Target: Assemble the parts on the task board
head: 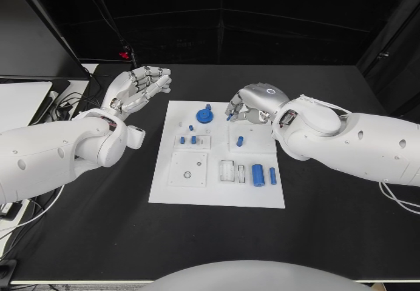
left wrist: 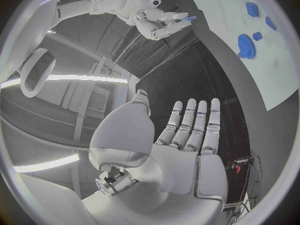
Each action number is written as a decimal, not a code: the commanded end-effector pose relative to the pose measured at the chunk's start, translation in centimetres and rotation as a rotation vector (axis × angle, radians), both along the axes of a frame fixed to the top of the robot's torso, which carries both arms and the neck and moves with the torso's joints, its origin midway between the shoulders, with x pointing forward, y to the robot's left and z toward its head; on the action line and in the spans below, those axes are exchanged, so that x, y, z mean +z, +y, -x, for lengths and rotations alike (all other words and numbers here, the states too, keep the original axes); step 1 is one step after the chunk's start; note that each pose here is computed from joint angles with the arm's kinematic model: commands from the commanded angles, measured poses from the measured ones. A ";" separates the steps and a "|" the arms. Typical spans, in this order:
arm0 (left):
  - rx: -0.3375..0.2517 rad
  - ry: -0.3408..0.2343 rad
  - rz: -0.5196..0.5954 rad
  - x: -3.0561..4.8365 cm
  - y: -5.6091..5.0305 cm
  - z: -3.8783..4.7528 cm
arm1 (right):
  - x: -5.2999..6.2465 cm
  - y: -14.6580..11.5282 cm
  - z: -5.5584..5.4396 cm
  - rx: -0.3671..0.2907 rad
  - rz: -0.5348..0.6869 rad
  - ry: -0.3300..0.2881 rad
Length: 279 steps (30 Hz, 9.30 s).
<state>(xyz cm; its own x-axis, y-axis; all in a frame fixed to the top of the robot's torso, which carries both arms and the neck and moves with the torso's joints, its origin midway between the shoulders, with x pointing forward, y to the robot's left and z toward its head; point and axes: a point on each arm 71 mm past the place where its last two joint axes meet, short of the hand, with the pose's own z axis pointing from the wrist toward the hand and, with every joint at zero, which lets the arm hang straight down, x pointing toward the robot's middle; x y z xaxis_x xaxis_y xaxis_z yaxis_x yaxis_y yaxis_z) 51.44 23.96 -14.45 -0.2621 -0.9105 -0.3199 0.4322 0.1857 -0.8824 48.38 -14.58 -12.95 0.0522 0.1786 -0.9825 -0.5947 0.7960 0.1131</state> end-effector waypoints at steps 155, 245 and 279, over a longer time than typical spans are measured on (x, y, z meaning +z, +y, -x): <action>-0.010 -0.021 0.009 0.25 -0.2 -0.05 | -7.7 9.2 3.9 0.243 0.199 0.156; 0.008 -0.038 0.007 0.35 0.6 -0.14 | -5.0 -2.6 -0.1 -0.063 0.090 0.285; 0.002 -0.028 0.006 0.27 0.5 -0.19 | -5.5 -2.0 -0.2 -0.075 0.125 0.296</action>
<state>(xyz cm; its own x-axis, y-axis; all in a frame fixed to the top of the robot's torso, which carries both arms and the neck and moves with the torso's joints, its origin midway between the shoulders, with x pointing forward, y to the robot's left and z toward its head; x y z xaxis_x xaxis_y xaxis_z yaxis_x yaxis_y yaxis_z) 51.69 24.55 -14.46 -0.2470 -0.9127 -0.3255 0.4314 0.1972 -0.8803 48.54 -16.58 -18.54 -0.2385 0.0697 -0.9686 -0.4927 0.8508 0.1825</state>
